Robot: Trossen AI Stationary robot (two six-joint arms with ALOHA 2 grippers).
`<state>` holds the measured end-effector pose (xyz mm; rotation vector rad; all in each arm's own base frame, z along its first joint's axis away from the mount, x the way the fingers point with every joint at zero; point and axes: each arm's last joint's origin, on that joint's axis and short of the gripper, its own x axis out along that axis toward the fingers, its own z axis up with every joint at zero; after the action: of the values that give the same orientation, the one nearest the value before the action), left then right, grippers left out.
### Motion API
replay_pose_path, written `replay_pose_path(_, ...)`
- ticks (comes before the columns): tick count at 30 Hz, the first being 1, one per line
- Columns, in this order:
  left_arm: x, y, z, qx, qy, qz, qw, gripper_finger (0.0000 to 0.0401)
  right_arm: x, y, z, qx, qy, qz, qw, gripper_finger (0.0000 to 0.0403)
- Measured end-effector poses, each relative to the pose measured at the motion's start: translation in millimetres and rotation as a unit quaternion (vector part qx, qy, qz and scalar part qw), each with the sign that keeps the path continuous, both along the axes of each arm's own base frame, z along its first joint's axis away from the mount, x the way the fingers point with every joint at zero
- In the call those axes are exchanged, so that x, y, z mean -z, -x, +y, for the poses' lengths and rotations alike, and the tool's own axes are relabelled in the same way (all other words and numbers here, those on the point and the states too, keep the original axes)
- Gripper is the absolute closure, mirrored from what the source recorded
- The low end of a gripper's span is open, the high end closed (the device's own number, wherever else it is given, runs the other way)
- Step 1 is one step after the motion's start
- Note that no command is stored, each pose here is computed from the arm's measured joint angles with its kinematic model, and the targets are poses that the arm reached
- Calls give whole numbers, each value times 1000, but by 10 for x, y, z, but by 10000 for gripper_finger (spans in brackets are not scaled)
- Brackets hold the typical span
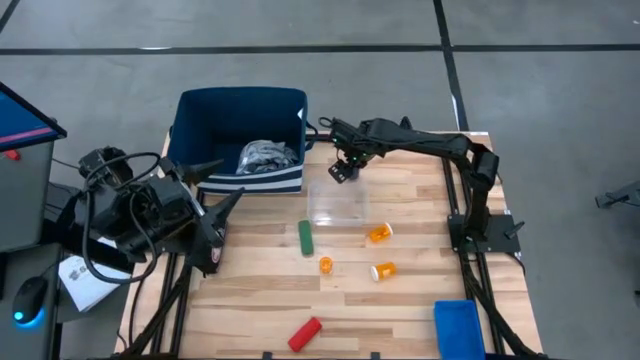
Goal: Pick & place medical supplies in basket/bin
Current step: Put the blue bandage into the transparent bin
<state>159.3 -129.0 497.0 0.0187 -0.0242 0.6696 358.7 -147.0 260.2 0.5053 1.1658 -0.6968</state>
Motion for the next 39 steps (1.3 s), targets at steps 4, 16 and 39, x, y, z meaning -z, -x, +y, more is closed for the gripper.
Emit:
replay_pose_path(4, 1, -2, -2, 0, 0, 0, 1000, 91, -13, -49, 30, -3, 17, -14, 1000, 159)
replay_pose_path(16, 2, -3, -4, 0, -1, 1, 1000, 91, 11, -53, 31, -4, 16, -7, 1000, 159)
replay_pose_path(39, 3, -3, -4, 0, -1, 1, 1000, 91, 177, -90, -8, -11, 21, 29, 999, 159)
